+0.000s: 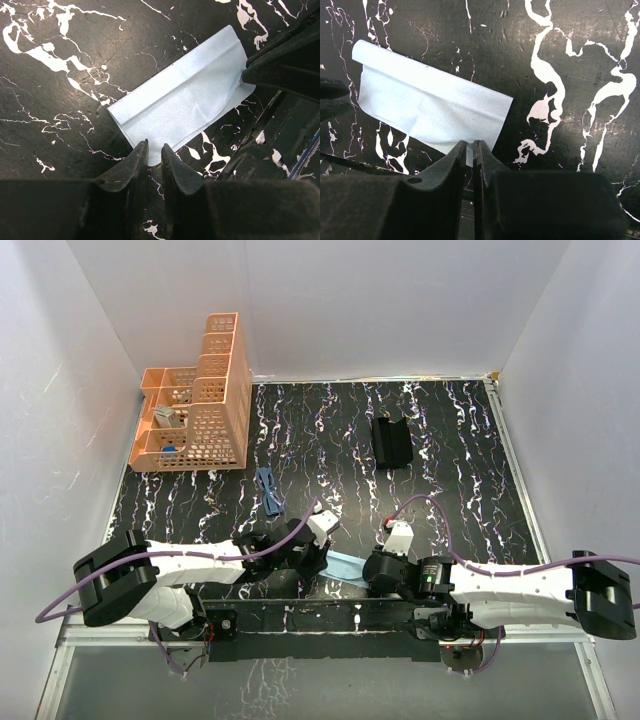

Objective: Organize the sunglasses
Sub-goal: Fold the glasses cleaning cloth at the center of the board.

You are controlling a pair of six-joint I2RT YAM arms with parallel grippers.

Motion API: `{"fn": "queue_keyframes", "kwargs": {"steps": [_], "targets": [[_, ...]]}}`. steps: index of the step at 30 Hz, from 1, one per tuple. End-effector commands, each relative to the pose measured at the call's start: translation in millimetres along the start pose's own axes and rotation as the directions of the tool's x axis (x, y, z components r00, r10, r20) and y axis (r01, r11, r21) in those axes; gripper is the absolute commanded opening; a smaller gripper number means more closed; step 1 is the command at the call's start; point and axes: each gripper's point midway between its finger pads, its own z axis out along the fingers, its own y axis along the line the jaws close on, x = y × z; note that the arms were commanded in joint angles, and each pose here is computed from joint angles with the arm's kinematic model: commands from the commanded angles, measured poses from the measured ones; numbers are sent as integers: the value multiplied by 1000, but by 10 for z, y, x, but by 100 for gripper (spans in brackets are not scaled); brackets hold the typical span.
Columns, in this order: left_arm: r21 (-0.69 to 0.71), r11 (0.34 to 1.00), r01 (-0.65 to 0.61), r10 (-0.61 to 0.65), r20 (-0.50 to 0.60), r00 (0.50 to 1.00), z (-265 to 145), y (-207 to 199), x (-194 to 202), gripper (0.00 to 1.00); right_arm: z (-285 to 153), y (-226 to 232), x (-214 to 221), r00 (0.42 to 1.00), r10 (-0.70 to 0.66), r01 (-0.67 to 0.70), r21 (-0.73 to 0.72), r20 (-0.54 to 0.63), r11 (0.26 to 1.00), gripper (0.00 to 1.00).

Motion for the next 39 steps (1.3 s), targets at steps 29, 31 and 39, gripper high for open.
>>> {"fn": "queue_keyframes", "kwargs": {"steps": [29, 31, 39], "targets": [[-2, 1000, 0, 0, 12, 1000, -53, -31, -25, 15, -146, 107, -107, 992, 72, -70, -24, 106, 997, 0], [4, 1000, 6, -6, 16, 1000, -44, -49, -46, 15, -130, 105, -102, 991, 77, -73, -32, 110, 997, 0], [25, 1000, 10, -11, 27, 1000, 28, -113, -143, 16, -72, 122, -103, 990, 70, -67, -24, 125, 997, 0]]}}
